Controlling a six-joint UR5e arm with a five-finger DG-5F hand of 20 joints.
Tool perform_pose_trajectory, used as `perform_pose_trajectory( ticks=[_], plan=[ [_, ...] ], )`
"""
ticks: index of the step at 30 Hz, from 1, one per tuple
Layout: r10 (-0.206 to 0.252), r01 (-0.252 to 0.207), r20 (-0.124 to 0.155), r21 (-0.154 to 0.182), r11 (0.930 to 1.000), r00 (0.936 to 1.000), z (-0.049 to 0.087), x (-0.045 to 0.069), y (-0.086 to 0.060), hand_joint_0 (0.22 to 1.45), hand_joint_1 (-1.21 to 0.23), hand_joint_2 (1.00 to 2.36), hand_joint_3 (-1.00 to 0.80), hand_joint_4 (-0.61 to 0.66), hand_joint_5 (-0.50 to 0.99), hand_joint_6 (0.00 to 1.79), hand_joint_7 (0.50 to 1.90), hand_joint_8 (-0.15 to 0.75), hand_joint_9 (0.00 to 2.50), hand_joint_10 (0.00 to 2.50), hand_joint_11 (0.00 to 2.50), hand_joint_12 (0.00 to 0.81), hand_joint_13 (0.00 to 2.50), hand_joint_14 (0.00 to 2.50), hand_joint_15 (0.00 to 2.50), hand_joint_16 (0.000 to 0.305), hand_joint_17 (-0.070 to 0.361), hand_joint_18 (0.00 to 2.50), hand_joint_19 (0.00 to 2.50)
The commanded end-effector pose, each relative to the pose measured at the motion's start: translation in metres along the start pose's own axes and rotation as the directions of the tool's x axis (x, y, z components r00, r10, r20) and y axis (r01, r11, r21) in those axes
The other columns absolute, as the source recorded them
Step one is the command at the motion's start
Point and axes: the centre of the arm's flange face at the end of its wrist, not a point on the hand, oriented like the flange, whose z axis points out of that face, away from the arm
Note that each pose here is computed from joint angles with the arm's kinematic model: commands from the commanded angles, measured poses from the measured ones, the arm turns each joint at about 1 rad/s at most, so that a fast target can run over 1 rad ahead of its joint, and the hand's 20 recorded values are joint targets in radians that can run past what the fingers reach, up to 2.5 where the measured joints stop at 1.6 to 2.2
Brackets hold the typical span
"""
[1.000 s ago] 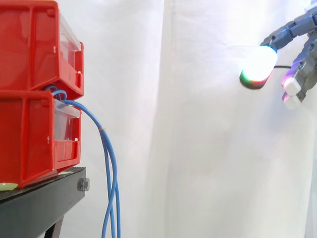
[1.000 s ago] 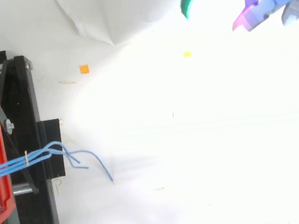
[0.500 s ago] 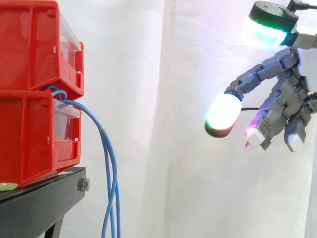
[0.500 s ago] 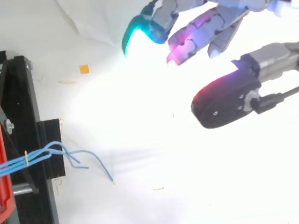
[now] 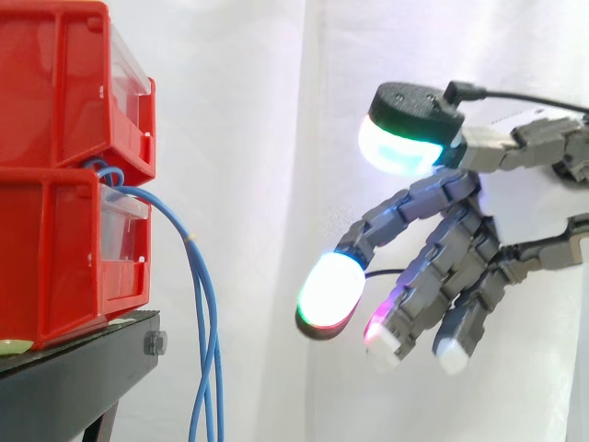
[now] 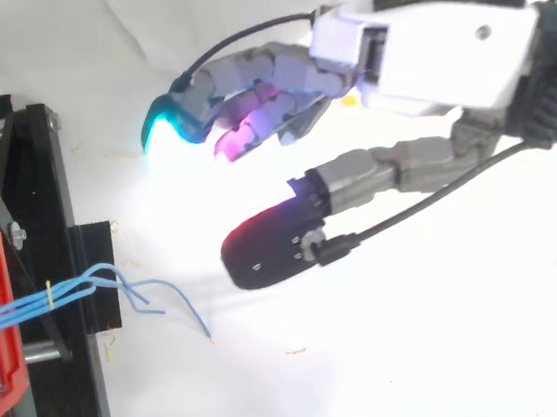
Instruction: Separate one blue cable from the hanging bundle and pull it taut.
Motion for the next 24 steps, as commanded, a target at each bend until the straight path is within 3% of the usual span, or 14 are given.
perform_pose_trajectory(
  ticks=[1,7,9,11,15,24],
  plan=[
    [0.008,-0.008,0.004,-0.017,0.9998,1.0000,0.011,0.011,-0.007,0.32,-0.31,1.00,-0.50,0.15,-0.25,0.50,0.65,0.395,0.75,0.00,0.01,0.411,0.63,0.00,0.05,0.077,0.174,0.79,0.09],
    [0.016,-0.015,0.022,-0.037,0.9992,0.9996,0.014,0.011,-0.005,0.32,-0.31,1.00,-0.50,0.15,-0.25,0.50,0.65,0.396,0.75,0.00,0.01,0.410,0.63,0.00,0.05,0.078,0.176,0.78,0.09],
    [0.008,-0.007,0.024,-0.040,0.9992,0.9997,0.015,0.017,-0.005,0.32,-0.32,1.00,-0.50,0.15,-0.25,0.50,0.65,0.395,0.75,0.00,0.00,0.412,0.63,0.00,0.05,0.078,0.176,0.78,0.09],
    [0.017,-0.015,0.038,-0.045,0.9989,0.9991,0.025,0.023,-0.006,0.32,-0.31,1.00,-0.50,0.15,-0.25,0.50,0.65,0.397,0.76,0.00,0.01,0.411,0.63,0.00,0.04,0.078,0.177,0.78,0.09],
    [0.024,-0.022,0.033,-0.054,0.9983,0.9992,0.045,0.038,-0.010,0.32,-0.31,1.00,-0.50,0.15,-0.25,0.50,0.65,0.399,0.76,0.00,0.02,0.407,0.63,0.00,0.05,0.078,0.177,0.78,0.09],
    [0.030,-0.028,0.037,-0.062,0.9977,0.9989,0.046,0.041,-0.006,0.32,-0.31,1.00,-0.50,0.15,-0.25,0.50,0.65,0.397,0.77,0.00,0.01,0.410,0.63,0.00,0.05,0.079,0.177,0.79,0.10]
  ],
)
